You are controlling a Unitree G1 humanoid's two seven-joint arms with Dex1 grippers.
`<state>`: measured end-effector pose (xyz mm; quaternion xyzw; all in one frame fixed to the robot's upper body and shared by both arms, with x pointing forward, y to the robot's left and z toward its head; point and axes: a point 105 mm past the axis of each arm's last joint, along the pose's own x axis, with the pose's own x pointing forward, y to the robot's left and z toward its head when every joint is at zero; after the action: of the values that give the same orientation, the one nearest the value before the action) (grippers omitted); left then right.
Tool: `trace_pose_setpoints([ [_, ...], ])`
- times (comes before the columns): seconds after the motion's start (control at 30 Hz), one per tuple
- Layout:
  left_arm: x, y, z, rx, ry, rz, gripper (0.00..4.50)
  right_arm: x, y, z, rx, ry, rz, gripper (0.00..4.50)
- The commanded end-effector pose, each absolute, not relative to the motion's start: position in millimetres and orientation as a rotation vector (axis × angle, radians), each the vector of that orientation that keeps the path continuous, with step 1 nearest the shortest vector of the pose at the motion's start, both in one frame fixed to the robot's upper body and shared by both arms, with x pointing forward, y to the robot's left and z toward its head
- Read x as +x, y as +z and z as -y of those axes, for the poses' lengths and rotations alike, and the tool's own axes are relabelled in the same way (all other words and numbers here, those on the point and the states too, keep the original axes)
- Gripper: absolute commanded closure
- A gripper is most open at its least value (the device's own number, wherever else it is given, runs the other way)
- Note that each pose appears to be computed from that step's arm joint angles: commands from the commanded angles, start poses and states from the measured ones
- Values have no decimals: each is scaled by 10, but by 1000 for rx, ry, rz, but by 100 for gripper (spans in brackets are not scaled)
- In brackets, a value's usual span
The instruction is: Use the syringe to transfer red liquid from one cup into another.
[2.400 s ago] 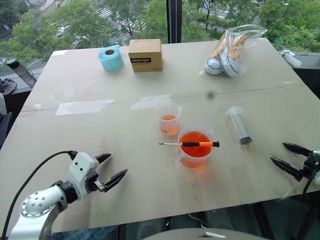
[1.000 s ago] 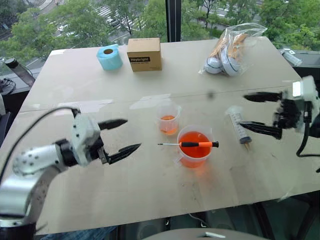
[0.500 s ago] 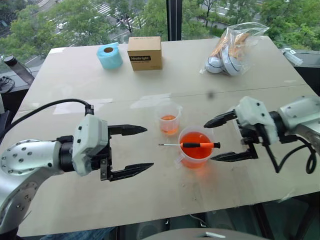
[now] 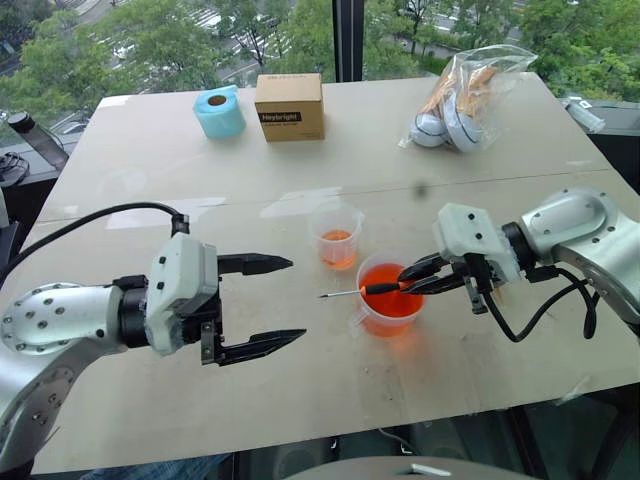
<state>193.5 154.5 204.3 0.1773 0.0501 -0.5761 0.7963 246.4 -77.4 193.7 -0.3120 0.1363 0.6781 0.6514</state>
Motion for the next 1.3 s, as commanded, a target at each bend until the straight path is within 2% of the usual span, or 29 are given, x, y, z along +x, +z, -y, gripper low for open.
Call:
trace_pose_setpoints([
  [0.03, 1939, 2158, -1561, 409, -1225, -56, 0, 2457, 2163, 736, -634, 1537, -260, 447],
  [0.17, 1937, 2254, -1516, 378, -1236, -13, 0, 2569, 2497, 882, -440, 1497, -221, 447],
  [0.27, 1940, 2391, -1391, 325, -1260, 60, 0, 2772, 2624, 1132, -333, 1403, -226, 447],
  [0.33, 1967, 2478, -1319, 301, -1262, 104, 0, 2968, 2642, 1340, -274, 1304, -237, 447],
  [0.37, 1980, 2518, -1268, 281, -1266, 124, 0, 3193, 2624, 1532, -249, 1181, -246, 447],
  [0.43, 2059, 2522, -1180, 259, -1245, 118, 0, 3678, 2467, 2022, -245, 862, -297, 447],
  [0.53, 2233, 2456, -1112, 291, -1162, 81, 0, 4067, 2152, 2608, -274, 522, -375, 447],
  [0.7, 2373, 2446, -1039, 334, -1088, 64, 0, 4199, 1688, 2915, -323, 361, -488, 447],
  [0.83, 2415, 2494, -1009, 351, -1061, 68, 0, 4230, 1548, 3047, -332, 266, -507, 447],
  [0.87, 2412, 2506, -1002, 349, -1063, 73, 0, 4233, 1542, 3071, -347, 254, -505, 375],
  [0.93, 2411, 2517, -1000, 353, -1064, 76, 0, 4235, 1575, 3089, -372, 259, -495, 318],
  [0.97, 2416, 2514, -1008, 356, -1062, 75, 0, 4245, 1624, 3086, -382, 265, -479, 246],
  [1.0, 2420, 2512, -1015, 358, -1061, 74, 0, 4253, 1658, 3082, -388, 268, -466, 233],
  [1.17, 2433, 2492, -1048, 363, -1068, 71, 0, 4305, 2008, 2924, -385, 343, -360, 30],
  [1.2, 2431, 2480, -1053, 364, -1070, 68, 0, 4301, 2079, 2815, -340, 391, -346, 5],
  [1.3, 2436, 2461, -1075, 372, -1071, 64, 0, 4199, 2118, 2507, -219, 523, -387, 5],
])
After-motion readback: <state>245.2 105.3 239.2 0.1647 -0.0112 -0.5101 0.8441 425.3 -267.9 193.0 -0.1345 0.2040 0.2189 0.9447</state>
